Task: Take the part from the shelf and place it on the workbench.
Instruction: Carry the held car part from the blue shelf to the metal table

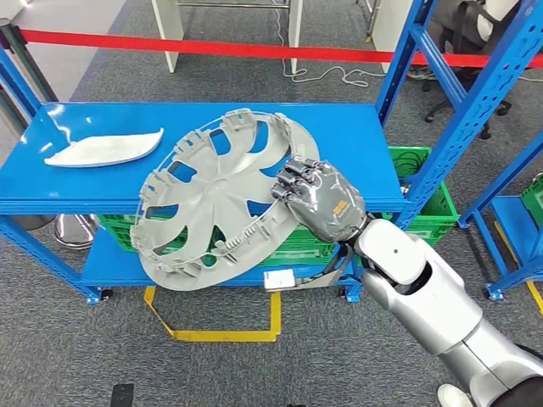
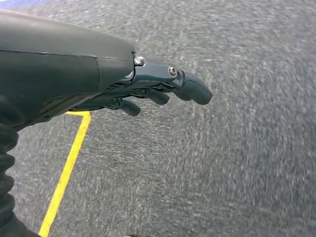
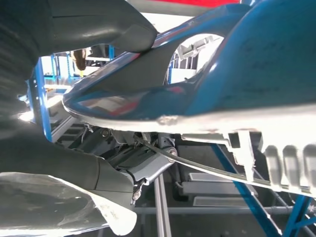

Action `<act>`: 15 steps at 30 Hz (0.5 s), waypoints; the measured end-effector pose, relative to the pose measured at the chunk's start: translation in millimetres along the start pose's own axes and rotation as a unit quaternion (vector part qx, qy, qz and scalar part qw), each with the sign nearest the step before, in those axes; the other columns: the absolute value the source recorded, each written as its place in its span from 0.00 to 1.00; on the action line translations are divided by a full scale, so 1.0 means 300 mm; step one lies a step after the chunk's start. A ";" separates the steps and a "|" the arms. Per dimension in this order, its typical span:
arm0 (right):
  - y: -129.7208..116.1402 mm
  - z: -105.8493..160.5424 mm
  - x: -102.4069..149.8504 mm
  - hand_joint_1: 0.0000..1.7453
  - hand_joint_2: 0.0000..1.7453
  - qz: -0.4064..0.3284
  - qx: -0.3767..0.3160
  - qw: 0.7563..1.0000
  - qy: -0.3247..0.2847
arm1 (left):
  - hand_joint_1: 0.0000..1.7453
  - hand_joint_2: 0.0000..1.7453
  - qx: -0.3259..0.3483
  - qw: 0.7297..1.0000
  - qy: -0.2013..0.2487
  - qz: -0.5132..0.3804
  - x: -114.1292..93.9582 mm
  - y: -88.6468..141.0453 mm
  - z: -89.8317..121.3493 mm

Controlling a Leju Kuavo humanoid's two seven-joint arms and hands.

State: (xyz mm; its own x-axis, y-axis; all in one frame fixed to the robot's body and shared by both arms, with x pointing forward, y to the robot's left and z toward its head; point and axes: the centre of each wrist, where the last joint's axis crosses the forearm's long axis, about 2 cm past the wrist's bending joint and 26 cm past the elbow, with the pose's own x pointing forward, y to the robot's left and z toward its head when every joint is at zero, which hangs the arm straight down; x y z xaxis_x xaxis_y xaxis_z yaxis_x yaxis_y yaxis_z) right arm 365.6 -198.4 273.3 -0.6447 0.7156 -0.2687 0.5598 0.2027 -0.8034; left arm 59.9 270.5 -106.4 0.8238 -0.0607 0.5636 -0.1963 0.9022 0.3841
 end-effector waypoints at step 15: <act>-0.014 0.009 -0.031 1.00 1.00 0.014 0.001 1.000 0.002 | 0.00 1.00 0.003 1.000 -0.006 -0.001 -0.001 0.001 0.000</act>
State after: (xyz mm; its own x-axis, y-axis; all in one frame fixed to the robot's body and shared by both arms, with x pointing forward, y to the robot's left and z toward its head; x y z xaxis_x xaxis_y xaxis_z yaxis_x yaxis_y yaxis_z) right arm 367.9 -207.6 277.7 -0.6274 0.7234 -0.2882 0.5757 0.1816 -0.7973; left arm 59.4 270.8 -106.4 0.8181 -0.0674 0.5711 -0.1978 0.8995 0.3895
